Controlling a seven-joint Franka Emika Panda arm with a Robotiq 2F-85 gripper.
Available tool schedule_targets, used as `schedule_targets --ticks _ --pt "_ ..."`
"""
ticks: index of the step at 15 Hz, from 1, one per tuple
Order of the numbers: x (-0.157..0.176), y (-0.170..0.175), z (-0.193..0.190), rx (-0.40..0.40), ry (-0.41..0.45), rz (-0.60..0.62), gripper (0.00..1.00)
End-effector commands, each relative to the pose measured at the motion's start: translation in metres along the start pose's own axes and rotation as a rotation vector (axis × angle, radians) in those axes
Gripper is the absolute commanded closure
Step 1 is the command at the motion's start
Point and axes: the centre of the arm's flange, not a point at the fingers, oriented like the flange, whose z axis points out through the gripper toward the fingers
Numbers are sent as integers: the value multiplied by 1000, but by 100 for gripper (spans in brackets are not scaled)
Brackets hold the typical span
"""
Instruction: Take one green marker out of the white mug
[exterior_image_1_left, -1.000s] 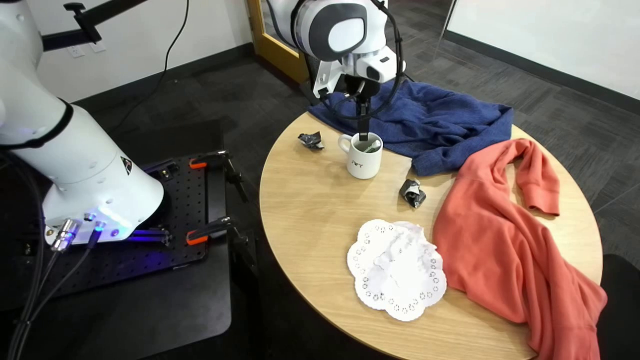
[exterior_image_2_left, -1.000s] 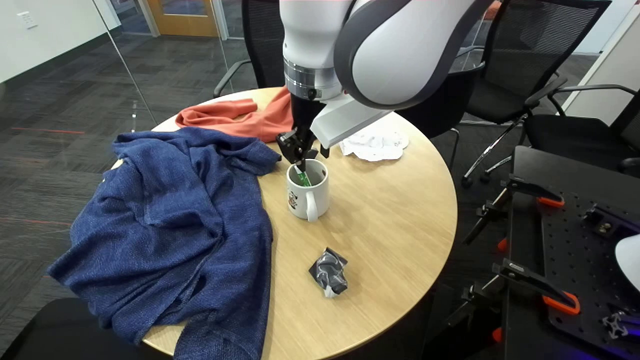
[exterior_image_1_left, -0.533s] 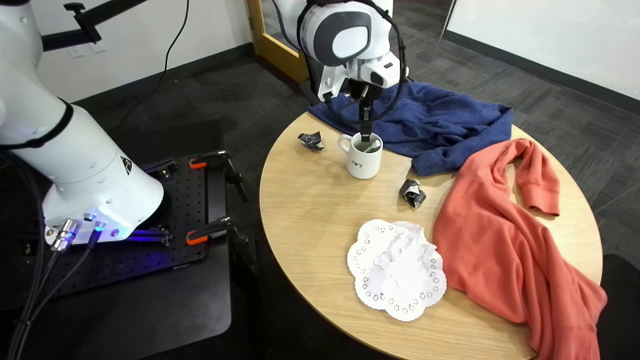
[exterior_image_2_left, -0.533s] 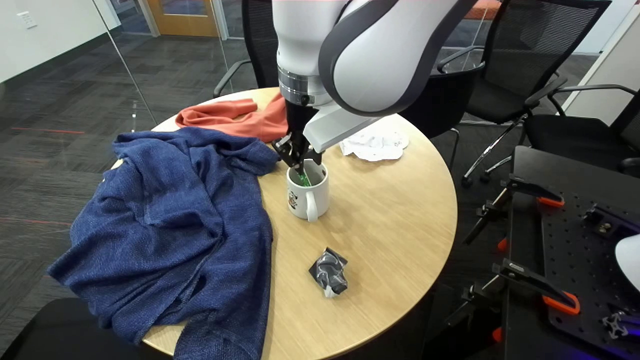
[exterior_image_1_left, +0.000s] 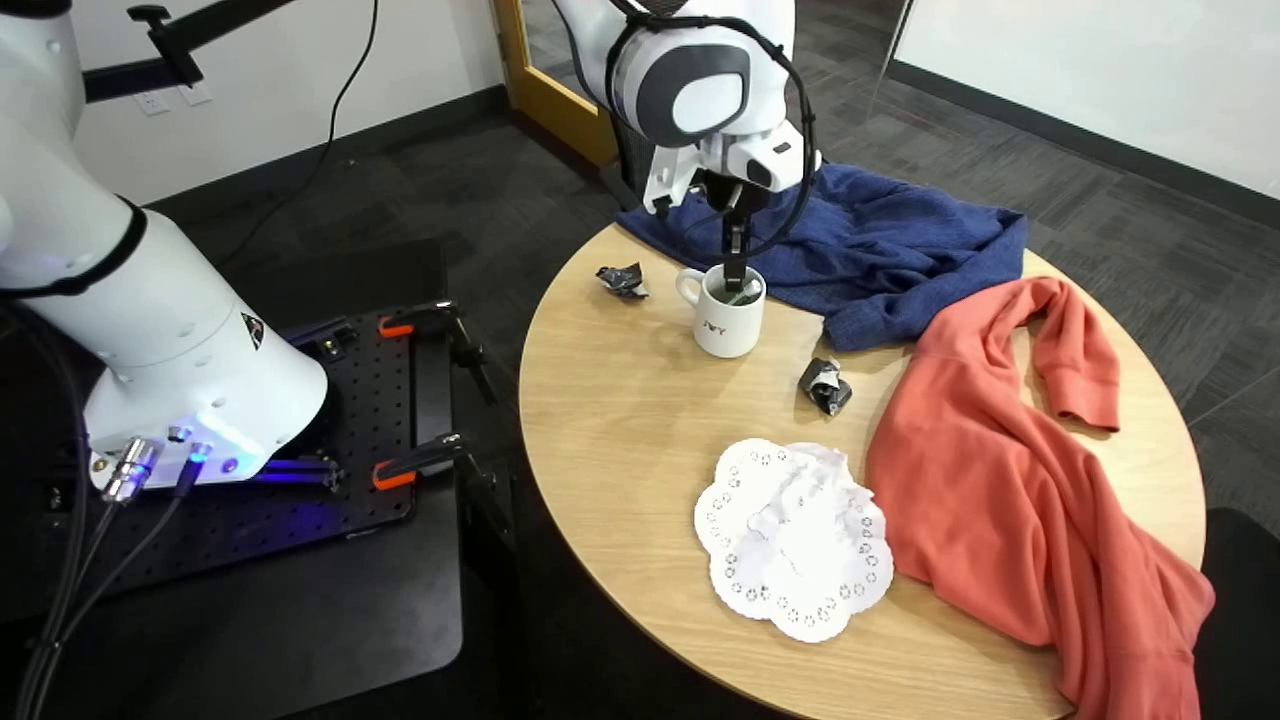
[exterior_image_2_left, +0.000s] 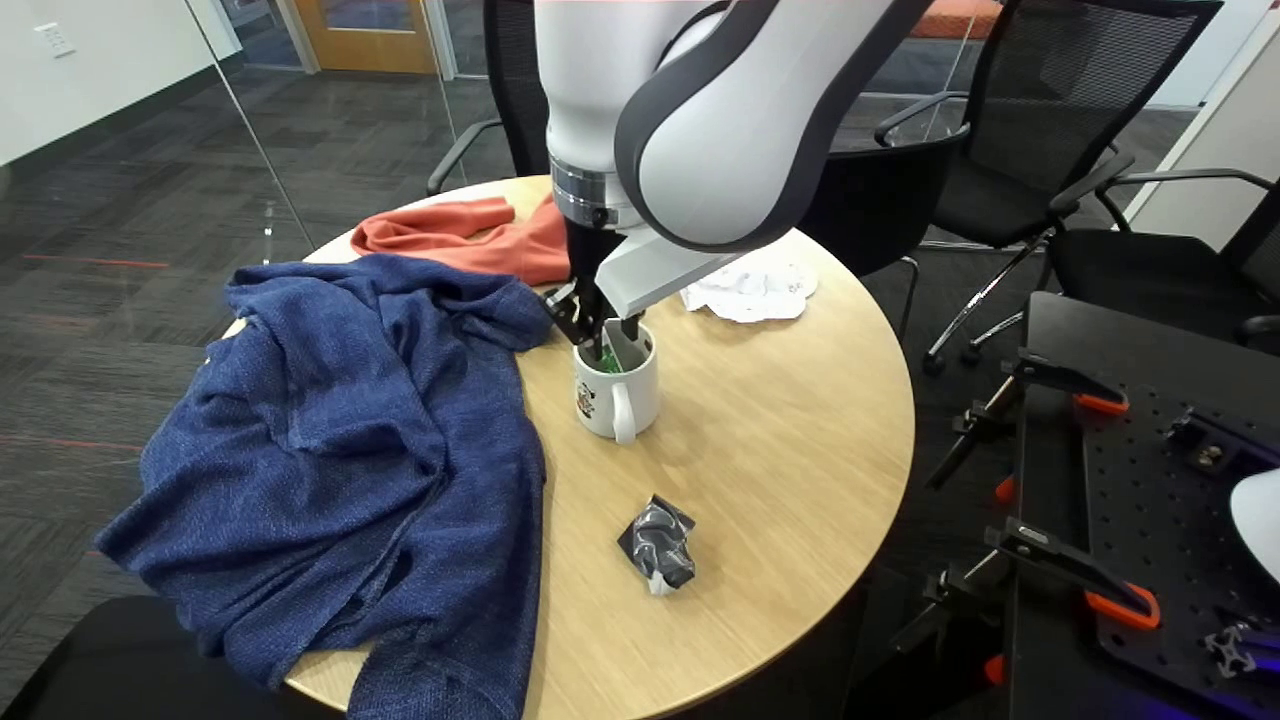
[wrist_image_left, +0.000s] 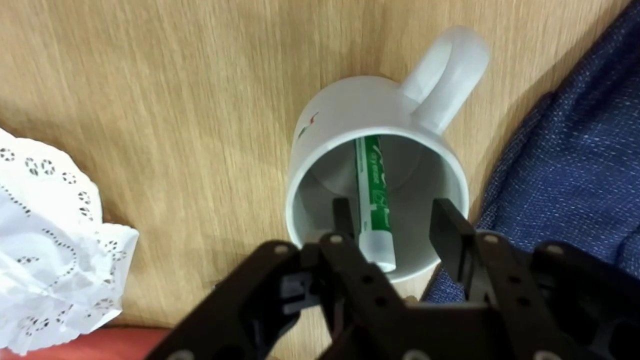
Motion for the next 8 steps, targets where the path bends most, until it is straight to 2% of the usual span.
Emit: schedule_targets --ticks 1,5,8 --pt "11 -2 6 1 -4 -8 54" --pt "17 -2 11 -1 -3 -9 53" --pt "19 -2 15 -5 -4 -10 59"
